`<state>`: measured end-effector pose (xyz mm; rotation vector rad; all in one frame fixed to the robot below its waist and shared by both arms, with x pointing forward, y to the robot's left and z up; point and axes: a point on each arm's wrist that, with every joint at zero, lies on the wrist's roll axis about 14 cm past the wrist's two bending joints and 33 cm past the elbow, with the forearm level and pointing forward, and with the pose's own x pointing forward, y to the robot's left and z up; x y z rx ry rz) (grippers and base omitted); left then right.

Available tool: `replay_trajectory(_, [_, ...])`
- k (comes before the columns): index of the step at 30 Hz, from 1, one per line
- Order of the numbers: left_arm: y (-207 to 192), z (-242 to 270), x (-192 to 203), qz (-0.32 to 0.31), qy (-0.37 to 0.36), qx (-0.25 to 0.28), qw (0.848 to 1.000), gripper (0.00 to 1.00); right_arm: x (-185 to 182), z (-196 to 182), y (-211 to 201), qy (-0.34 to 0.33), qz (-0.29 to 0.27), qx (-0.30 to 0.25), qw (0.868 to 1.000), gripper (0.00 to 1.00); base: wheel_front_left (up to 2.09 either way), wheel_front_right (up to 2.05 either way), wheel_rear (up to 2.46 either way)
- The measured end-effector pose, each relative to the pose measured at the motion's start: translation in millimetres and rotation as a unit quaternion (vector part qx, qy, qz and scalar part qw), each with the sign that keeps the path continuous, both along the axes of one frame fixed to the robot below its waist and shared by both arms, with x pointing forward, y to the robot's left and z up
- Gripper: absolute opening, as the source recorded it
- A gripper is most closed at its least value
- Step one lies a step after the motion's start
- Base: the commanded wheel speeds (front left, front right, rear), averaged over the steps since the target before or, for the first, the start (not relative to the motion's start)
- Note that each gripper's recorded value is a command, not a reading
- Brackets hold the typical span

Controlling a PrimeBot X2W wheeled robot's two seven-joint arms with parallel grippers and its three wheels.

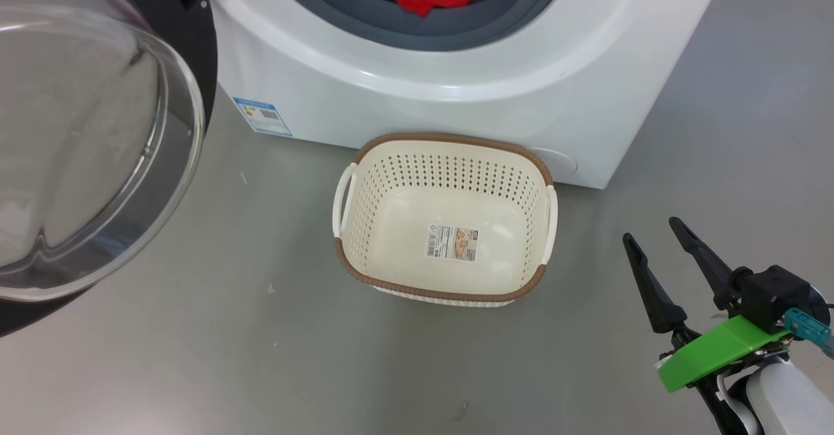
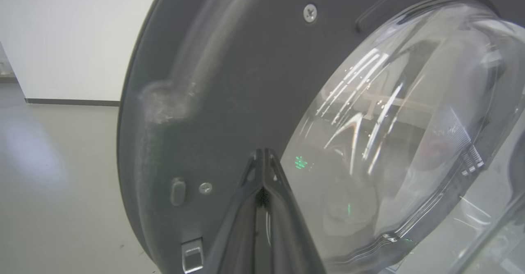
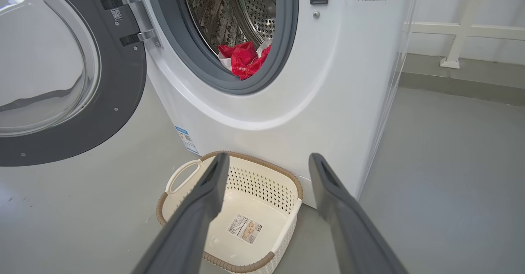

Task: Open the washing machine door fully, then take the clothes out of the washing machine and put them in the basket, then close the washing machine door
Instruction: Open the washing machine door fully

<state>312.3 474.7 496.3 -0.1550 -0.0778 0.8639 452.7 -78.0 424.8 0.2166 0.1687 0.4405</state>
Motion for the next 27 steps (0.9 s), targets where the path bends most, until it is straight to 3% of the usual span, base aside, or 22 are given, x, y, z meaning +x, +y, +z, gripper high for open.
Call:
replay_trajectory(1, [-3, -1, -2, -0.003, 0.0, -0.001, 1.0, 0.0, 0, 2, 0, -0.002, 0.0, 0.0, 1.0, 1.0, 0.0, 0.0, 0.0])
replay_trajectory(2, [-6, -2, -4, -0.005, 0.0, -0.003, 1.0, 0.07, -1, 4, 1, -0.005, 0.0, 0.001, 1.0, 1.0, 0.0, 0.0, 0.0])
replay_trajectory(3, [-9, -2, -6, -0.008, -0.001, -0.002, 1.0, 0.07, -2, 7, 2, -0.007, 0.001, 0.002, 1.0, 1.0, 0.0, 0.0, 0.0])
replay_trajectory(6, [-19, -3, -12, -0.018, -0.003, -0.001, 1.0, 0.2, -5, 13, 6, -0.013, 0.004, 0.006, 1.0, 1.0, 0.0, 0.0, 0.0])
replay_trajectory(10, [-33, -3, -18, -0.032, -0.01, -0.002, 0.999, 0.44, -10, 18, 8, -0.016, 0.004, 0.009, 1.0, 1.0, 0.0, 0.0, 0.0])
replay_trajectory(11, [-38, -3, -18, -0.038, -0.013, -0.002, 0.999, 0.6, -12, 18, 7, -0.016, 0.003, 0.008, 1.0, 1.0, 0.0, 0.0, 0.0])
replay_trajectory(12, [-43, -2, -18, -0.043, -0.016, -0.001, 0.999, 0.87, -14, 19, 7, -0.016, 0.003, 0.008, 1.0, 1.0, 0.0, 0.0, 0.0])
replay_trajectory(13, [-48, -2, -17, -0.05, -0.017, 0.0, 0.999, 1.0, -14, 20, 7, -0.017, 0.002, 0.008, 1.0, 1.0, 0.0, 0.0, 0.0])
replay_trajectory(19, [-68, -3, -25, -0.073, -0.018, 0.001, 0.997, 1.0, -19, 26, -3, -0.022, -0.012, 0.007, 1.0, 1.0, 0.0, 0.0, 0.0])
replay_trajectory(27, [-105, -5, -4, -0.136, -0.027, -0.01, 0.99, 1.0, -27, 28, -17, -0.022, -0.034, 0.008, 0.999, 1.0, 0.0, 0.0, 0.0])
